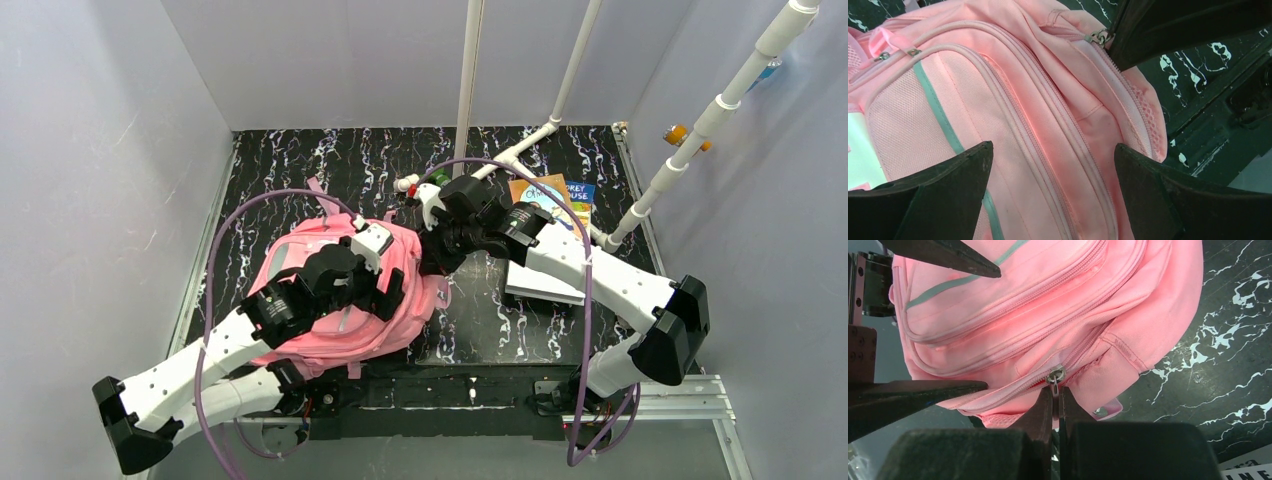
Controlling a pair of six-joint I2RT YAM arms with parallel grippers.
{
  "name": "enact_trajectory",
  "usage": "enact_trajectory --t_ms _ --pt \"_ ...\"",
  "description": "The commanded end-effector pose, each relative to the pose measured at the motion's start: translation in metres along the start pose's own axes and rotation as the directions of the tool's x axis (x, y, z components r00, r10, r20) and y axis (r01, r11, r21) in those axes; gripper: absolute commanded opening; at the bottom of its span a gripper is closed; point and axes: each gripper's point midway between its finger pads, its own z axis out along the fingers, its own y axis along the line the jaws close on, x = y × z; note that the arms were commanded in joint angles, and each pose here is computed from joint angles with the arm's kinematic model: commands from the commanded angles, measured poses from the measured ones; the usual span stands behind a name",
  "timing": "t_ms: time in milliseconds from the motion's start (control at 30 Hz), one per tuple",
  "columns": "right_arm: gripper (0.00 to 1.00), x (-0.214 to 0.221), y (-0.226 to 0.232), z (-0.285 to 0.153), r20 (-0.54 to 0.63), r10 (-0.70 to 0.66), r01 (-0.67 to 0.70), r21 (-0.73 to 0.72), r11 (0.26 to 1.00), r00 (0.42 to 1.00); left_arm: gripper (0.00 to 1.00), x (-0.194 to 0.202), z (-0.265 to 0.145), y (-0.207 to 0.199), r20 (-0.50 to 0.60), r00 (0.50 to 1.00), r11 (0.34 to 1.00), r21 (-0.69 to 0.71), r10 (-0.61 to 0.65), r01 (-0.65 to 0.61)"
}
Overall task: Pack the student bag
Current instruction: Unzip the student bag at the center of the board.
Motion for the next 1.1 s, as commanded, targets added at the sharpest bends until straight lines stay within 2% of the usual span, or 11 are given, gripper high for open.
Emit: enact_trajectory --t_ms 0,100,200,467,600,633,800,867,900,1067 --pt "0.01 -0.038 0.026 -0.013 0.149 0.013 0.001 -0.094 0.996 0.989 0.90 -0.036 -0.010 -0.006 0.140 0.990 0.999 0.001 -0.034 0.035" --pt "0.01 -0.039 0.027 -0.012 0.146 0.012 0.002 -0.099 0.995 0.989 0.94 -0.041 -0.016 -0.022 0.143 0.986 0.993 0.090 -0.084 0.072" --pt "0.01 -0.041 0.030 -0.013 0.153 0.004 0.012 -0.099 0.995 0.988 0.95 -0.042 -0.017 -0.028 0.121 0.981 0.984 0.111 -0.155 0.141" --pt "0.01 -0.041 0.031 -0.015 0.155 -0.001 0.015 -0.092 0.996 0.988 0.90 -0.044 -0.008 -0.039 0.075 0.977 0.972 0.142 -0.202 0.190" --pt "0.01 -0.043 0.034 -0.019 0.165 -0.012 0.027 -0.088 0.996 0.986 0.77 -0.033 0.000 -0.033 0.030 0.984 0.981 0.098 -0.173 0.170" --pt "0.01 -0.044 0.034 -0.020 0.165 -0.014 0.029 -0.087 0.996 0.986 0.71 -0.028 0.002 -0.031 0.017 0.986 0.983 0.088 -0.165 0.163" --pt "0.01 -0.040 0.030 -0.020 0.142 -0.034 0.043 -0.059 0.997 0.989 0.35 -0.013 0.003 -0.030 -0.031 0.990 0.986 0.083 -0.140 0.142" --pt "0.01 -0.037 0.025 -0.019 0.125 -0.049 0.054 -0.036 0.998 0.991 0.09 -0.010 0.000 -0.026 -0.034 0.991 0.989 0.068 -0.132 0.134" --pt "0.01 -0.035 0.023 -0.019 0.116 -0.061 0.064 -0.024 0.998 0.991 0.00 -0.009 -0.001 -0.023 -0.032 0.991 0.989 0.056 -0.133 0.135" --pt "0.01 -0.021 -0.001 -0.015 0.049 -0.161 0.157 0.069 0.985 0.986 0.00 -0.001 -0.013 -0.036 -0.041 0.996 0.983 0.160 -0.083 0.089"
